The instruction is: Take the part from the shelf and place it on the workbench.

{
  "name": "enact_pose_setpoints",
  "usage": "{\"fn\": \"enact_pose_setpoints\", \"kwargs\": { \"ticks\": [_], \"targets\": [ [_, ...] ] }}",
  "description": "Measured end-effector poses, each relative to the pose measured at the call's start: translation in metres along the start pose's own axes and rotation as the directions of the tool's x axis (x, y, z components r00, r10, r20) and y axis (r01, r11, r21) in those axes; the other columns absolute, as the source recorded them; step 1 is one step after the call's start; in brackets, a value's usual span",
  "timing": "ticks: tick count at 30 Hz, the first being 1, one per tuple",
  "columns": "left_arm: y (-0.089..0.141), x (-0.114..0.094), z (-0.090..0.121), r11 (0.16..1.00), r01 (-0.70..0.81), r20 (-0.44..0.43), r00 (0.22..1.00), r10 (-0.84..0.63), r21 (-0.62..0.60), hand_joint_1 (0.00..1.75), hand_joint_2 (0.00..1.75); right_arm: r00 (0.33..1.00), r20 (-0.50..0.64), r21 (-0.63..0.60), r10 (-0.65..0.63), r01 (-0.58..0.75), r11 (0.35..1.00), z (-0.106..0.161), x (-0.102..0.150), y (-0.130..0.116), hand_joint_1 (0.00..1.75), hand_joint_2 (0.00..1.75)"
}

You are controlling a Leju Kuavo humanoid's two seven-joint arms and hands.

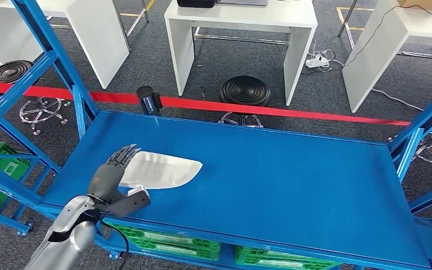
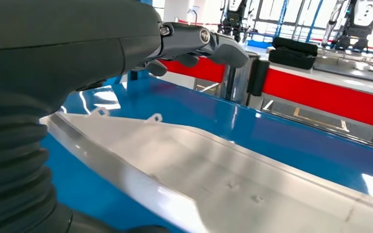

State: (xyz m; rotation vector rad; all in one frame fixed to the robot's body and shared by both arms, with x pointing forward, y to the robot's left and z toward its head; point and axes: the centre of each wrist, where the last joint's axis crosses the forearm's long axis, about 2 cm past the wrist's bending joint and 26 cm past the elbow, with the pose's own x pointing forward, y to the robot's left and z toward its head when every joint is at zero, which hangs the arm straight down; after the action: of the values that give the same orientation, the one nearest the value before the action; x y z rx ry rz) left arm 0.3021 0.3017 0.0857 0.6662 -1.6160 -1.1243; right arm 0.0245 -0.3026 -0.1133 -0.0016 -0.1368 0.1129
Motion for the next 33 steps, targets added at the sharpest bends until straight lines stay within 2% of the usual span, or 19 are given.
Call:
{"fn": "enact_pose_setpoints", "kwargs": {
  "ticks": [11,16,20,33],
  "targets": [
    [-0.009,0.012,-0.021,0.999,-0.022,0.037,0.999,0.023,-0.035,0.0,1.75,1.0,0.001,-0.003,-0.009,0.009,1.0,0.0,0.0,0.0,0.0,0.0],
    [-0.013,0.012,-0.026,0.998,-0.034,0.027,0.999,0.035,-0.049,0.0,1.75,1.0,0.002,-0.006,-0.016,0.016,1.0,0.0,0.0,0.0,0.0,0.0],
    [-0.018,0.012,-0.025,0.997,-0.033,0.016,0.999,0.034,-0.065,1.75,1.75,1.0,0.004,-0.006,-0.017,0.017,1.0,0.0,0.0,0.0,0.0,0.0],
    [-0.021,0.002,-0.015,0.995,-0.019,-0.012,1.0,0.018,-0.099,1.75,1.75,1.0,0.015,-0.008,-0.02,0.02,1.0,0.0,-0.001,0.0,0.0,0.0]
  ]
}}
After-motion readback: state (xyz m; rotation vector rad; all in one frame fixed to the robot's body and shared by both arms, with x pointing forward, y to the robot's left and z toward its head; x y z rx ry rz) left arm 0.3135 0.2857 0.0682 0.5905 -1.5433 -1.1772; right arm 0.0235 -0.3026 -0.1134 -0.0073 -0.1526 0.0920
